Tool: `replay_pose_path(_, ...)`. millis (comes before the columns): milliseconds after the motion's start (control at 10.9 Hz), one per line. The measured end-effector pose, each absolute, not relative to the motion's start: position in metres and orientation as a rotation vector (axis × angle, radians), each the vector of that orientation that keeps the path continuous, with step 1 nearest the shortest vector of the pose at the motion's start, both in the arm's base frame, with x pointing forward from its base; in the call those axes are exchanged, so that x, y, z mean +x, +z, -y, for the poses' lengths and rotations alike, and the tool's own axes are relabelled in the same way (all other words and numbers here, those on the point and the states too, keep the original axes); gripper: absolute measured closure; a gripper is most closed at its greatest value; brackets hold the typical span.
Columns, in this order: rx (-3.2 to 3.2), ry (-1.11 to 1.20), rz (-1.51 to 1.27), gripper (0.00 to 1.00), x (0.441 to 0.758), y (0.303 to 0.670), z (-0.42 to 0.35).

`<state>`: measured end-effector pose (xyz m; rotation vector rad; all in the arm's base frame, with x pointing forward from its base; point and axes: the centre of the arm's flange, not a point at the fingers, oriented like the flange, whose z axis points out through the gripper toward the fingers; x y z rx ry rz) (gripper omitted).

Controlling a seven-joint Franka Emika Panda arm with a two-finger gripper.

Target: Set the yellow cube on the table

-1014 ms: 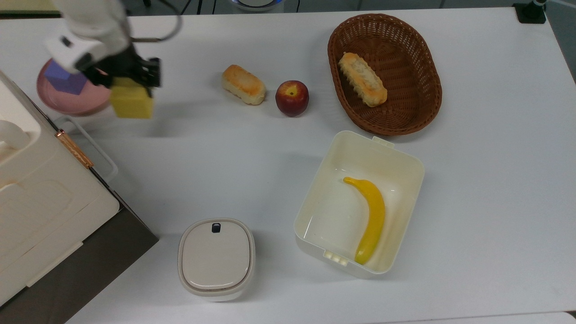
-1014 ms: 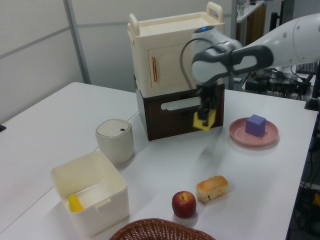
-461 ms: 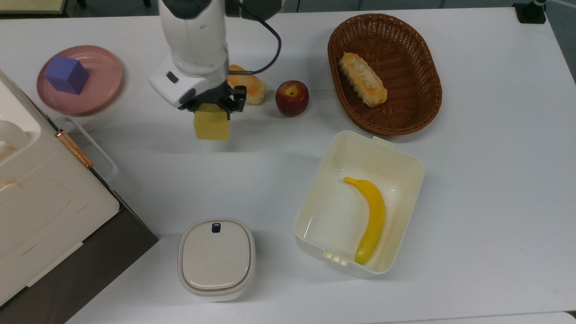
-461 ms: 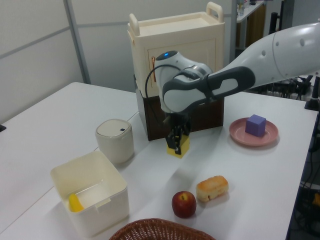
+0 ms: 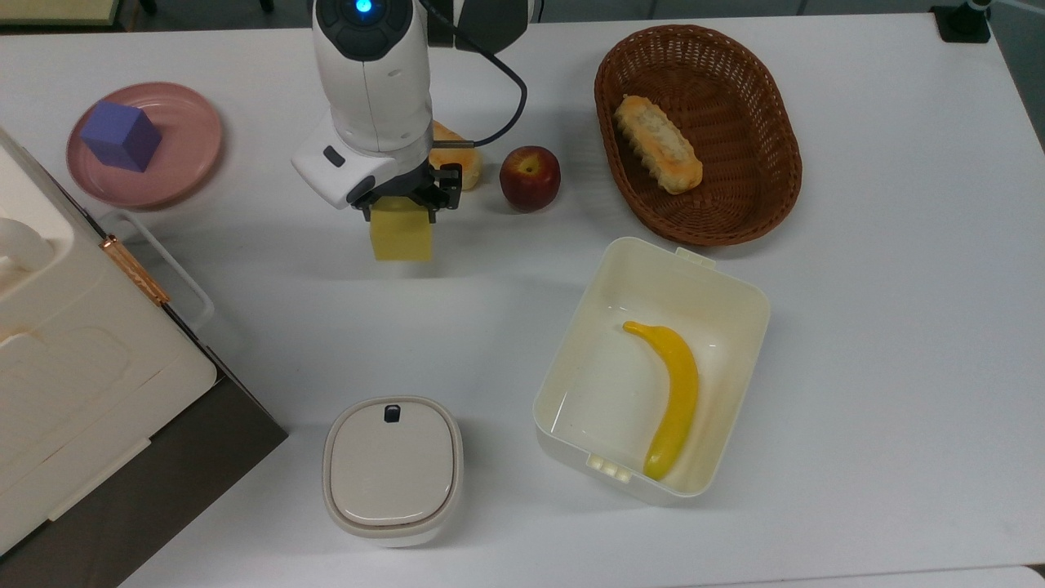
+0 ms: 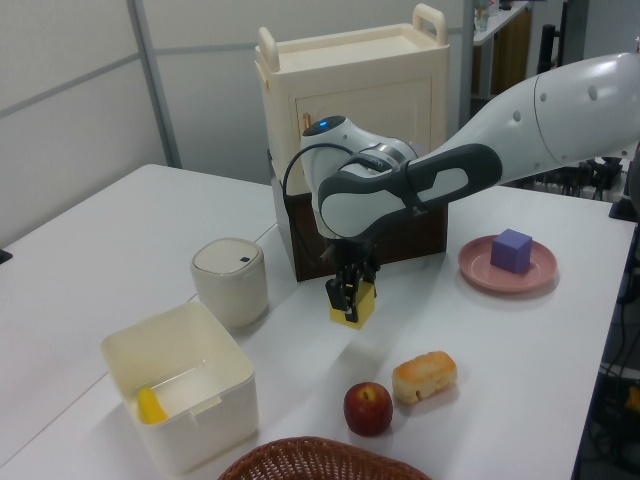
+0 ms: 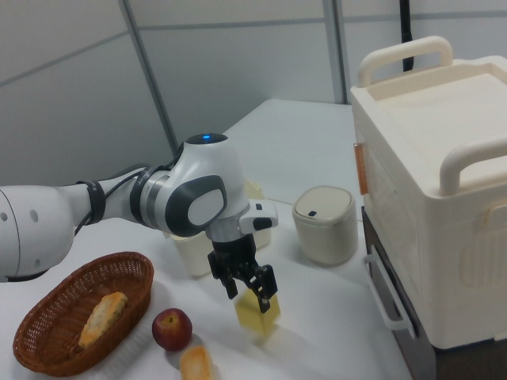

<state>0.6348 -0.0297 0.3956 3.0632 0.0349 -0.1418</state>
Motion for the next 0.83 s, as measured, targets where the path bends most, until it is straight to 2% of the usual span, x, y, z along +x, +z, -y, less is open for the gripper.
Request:
replay_pose_path(92, 3.063, -0.131, -0.035, 0.04, 0.636, 0.399, 0.029)
replay_pose_path(184, 3.063, -0.109, -0.039, 0.00, 0.638, 0.406, 0.027)
replay_pose_path(553, 3.058, 0.037, -0.075, 0.00, 0.638, 0.460, -0.014)
replay_pose_path(829, 3.048, 0.028, -0.058, 0.00, 0.613, 0.515, -0.040)
